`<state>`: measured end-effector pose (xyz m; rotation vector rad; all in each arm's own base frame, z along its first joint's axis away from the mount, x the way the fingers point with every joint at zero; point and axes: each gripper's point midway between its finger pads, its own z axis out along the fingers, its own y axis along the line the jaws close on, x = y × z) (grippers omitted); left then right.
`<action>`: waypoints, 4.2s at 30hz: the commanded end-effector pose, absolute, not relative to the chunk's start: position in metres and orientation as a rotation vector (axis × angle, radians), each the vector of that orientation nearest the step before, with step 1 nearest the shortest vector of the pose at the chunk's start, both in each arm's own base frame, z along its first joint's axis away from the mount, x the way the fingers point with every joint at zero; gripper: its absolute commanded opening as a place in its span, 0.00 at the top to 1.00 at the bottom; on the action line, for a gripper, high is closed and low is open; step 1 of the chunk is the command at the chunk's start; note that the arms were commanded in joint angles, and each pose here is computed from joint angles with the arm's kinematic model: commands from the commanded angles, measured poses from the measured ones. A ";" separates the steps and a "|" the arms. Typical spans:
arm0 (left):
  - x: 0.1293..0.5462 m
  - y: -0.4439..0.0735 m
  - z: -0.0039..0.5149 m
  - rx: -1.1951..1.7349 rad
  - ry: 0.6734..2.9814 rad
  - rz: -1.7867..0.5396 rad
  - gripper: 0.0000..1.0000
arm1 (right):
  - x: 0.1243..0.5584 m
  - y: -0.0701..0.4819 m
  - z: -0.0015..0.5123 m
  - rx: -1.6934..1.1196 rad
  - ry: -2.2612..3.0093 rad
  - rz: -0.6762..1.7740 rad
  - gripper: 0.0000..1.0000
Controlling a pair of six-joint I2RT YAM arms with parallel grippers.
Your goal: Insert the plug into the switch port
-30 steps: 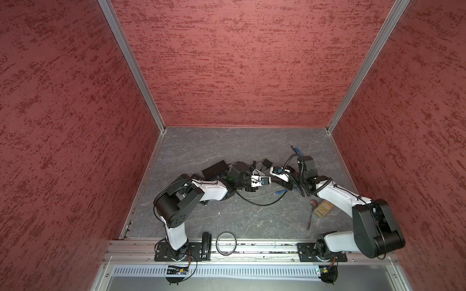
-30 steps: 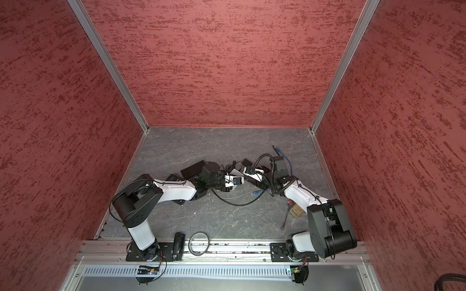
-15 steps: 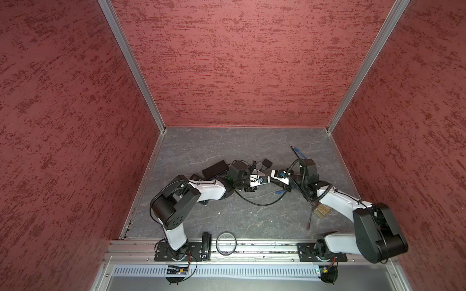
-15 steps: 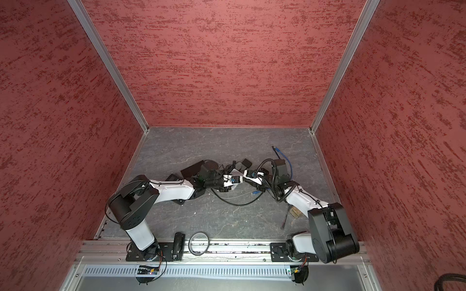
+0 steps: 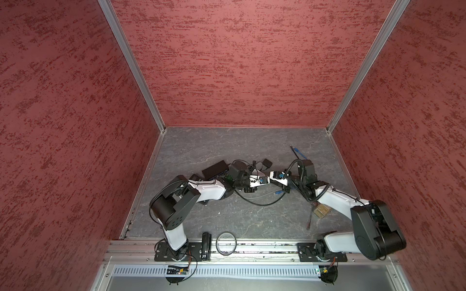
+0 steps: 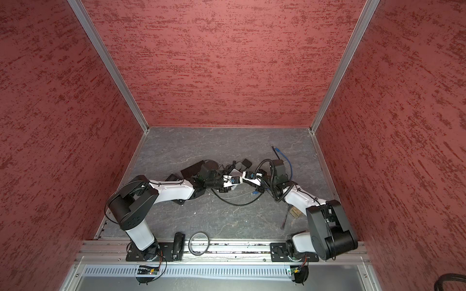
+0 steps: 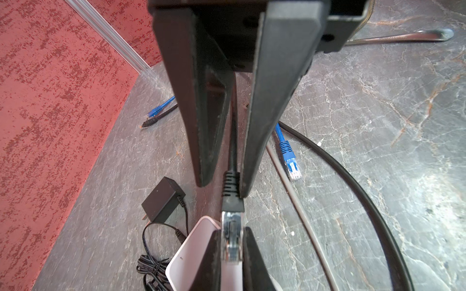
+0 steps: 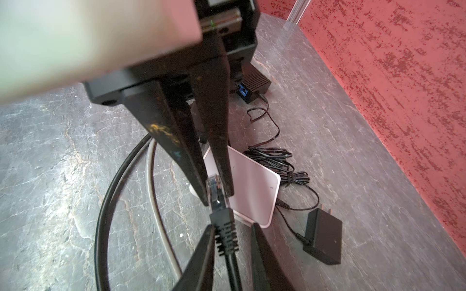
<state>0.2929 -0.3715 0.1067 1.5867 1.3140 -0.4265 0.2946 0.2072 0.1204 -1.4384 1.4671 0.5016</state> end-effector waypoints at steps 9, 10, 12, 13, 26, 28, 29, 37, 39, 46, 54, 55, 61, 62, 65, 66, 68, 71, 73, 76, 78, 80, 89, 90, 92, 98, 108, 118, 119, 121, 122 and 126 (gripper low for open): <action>0.291 -0.375 0.131 1.577 1.256 -0.441 0.89 | 0.292 0.220 0.126 -1.498 1.413 0.542 0.72; 0.291 -0.374 0.131 1.578 1.256 -0.442 0.89 | 0.292 0.220 0.126 -1.502 1.414 0.537 0.72; 0.292 -0.374 0.132 1.578 1.255 -0.441 0.89 | 0.292 0.219 0.124 -1.512 1.422 0.530 0.72; 0.291 -0.374 0.132 1.580 1.253 -0.441 0.89 | 0.292 0.218 0.123 -1.519 1.424 0.529 0.72; 0.294 -0.373 0.138 1.583 1.240 -0.427 0.89 | 0.287 0.218 0.117 -1.558 1.440 0.540 0.74; 0.294 -0.373 0.139 1.588 1.238 -0.425 0.89 | 0.286 0.218 0.117 -1.561 1.441 0.543 0.74; 0.294 -0.373 0.139 1.588 1.239 -0.424 0.90 | 0.286 0.218 0.116 -1.565 1.445 0.542 0.74; 0.292 -0.378 0.146 1.577 1.220 -0.453 0.89 | 0.286 0.221 0.121 -1.559 1.416 0.559 0.74; 0.293 -0.379 0.148 1.569 1.216 -0.453 0.89 | 0.286 0.222 0.122 -1.559 1.411 0.559 0.77; 0.295 -0.377 0.147 1.549 1.227 -0.440 0.87 | 0.287 0.221 0.123 -1.537 1.424 0.563 0.90; 0.305 -0.359 0.150 1.447 1.282 -0.428 0.55 | 0.290 0.223 0.133 -1.430 1.462 0.559 0.93; 0.306 -0.357 0.149 1.440 1.291 -0.425 0.53 | 0.291 0.223 0.136 -1.405 1.467 0.551 0.93; 0.319 -0.340 0.156 1.354 1.344 -0.384 0.49 | 0.300 0.217 0.149 -1.255 1.504 0.499 0.94; 0.321 -0.336 0.157 1.340 1.355 -0.379 0.49 | 0.301 0.216 0.151 -1.231 1.512 0.490 0.94; 0.325 -0.323 0.161 1.286 1.397 -0.361 0.47 | 0.307 0.214 0.152 -1.171 1.552 0.475 0.95; 0.327 -0.318 0.164 1.259 1.413 -0.363 0.47 | 0.309 0.214 0.152 -1.161 1.559 0.460 0.95; 0.331 -0.310 0.168 1.205 1.451 -0.380 0.46 | 0.312 0.215 0.152 -1.118 1.602 0.459 0.95; 0.336 -0.297 0.171 1.130 1.533 -0.413 0.47 | 0.312 0.226 0.155 -1.109 1.615 0.445 0.95; 0.341 -0.290 0.174 1.072 1.587 -0.443 0.47 | 0.314 0.236 0.159 -1.087 1.617 0.445 0.95; 0.349 -0.282 0.173 0.995 1.686 -0.475 0.47 | 0.317 0.248 0.163 -1.014 1.638 0.460 0.94; 0.353 -0.279 0.172 0.961 1.745 -0.497 0.46 | 0.318 0.253 0.160 -0.963 1.655 0.459 0.95; 0.356 -0.277 0.166 0.936 1.801 -0.516 0.45 | 0.318 0.255 0.158 -0.892 1.663 0.469 0.95; 0.356 -0.295 0.140 0.926 1.940 -0.670 0.39 | 0.300 0.241 0.106 -0.721 1.801 0.449 0.95; 0.357 -0.298 0.137 0.919 1.960 -0.695 0.39 | 0.299 0.237 0.102 -0.710 1.816 0.436 0.95; 0.361 -0.305 0.131 0.902 2.012 -0.736 0.39 | 0.298 0.228 0.095 -0.670 1.836 0.401 0.95; 0.360 -0.330 0.110 0.915 2.098 -0.815 0.39 | 0.299 0.213 0.084 -0.598 1.873 0.348 0.95; 0.350 -0.354 0.085 0.961 2.159 -0.841 0.39 | 0.294 0.202 0.065 -0.535 1.924 0.329 0.95; 0.362 -0.345 0.058 0.882 2.250 -0.804 0.39 | 0.299 0.211 0.049 -0.576 1.971 0.309 0.95; 0.364 -0.344 0.055 0.874 2.257 -0.805 0.39 | 0.300 0.212 0.048 -0.578 1.973 0.310 0.95; 0.364 -0.344 0.052 0.870 2.265 -0.811 0.39 | 0.301 0.214 0.044 -0.588 1.981 0.310 0.95; 0.365 -0.344 0.052 0.869 2.267 -0.811 0.39 | 0.300 0.215 0.042 -0.593 1.986 0.312 0.95; 0.366 -0.346 0.050 0.876 2.266 -0.814 0.39 | 0.300 0.219 0.040 -0.603 1.978 0.321 0.95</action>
